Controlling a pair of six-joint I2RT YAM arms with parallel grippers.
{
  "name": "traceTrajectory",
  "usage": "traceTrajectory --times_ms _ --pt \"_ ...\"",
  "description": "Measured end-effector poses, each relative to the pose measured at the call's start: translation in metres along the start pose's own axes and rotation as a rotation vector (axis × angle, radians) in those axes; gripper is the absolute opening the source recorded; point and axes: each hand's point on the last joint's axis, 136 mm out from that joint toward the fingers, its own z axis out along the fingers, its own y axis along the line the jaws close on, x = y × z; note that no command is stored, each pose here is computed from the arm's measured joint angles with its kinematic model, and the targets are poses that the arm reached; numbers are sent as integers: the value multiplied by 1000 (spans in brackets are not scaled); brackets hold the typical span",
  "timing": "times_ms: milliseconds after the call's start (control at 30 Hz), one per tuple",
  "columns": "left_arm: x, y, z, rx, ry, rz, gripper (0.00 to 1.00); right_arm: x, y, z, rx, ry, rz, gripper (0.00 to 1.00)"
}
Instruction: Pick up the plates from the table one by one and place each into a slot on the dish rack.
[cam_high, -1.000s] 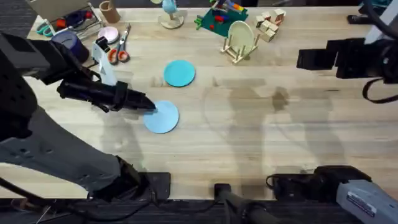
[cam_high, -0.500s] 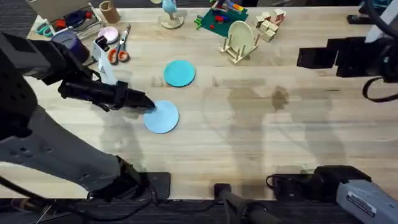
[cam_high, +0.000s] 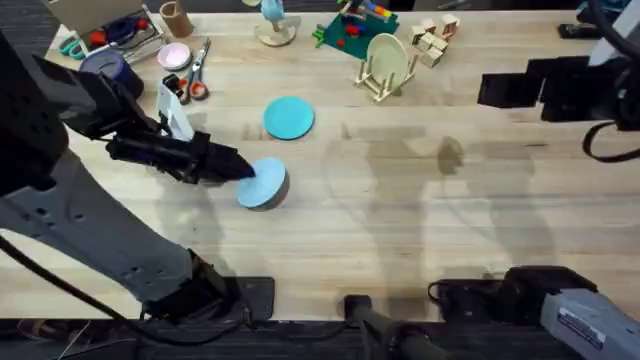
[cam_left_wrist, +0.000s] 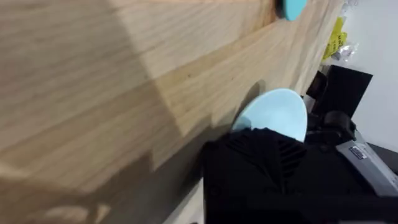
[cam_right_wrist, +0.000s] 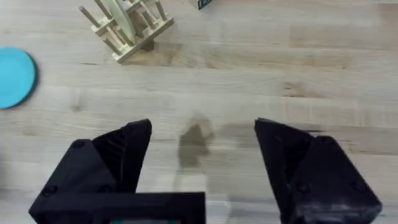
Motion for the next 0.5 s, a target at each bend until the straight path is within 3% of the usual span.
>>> traceTrajectory --times_ms 500 --pt "0 0 0 0 0 -1 39 0 1 0 -8 0 10 996"
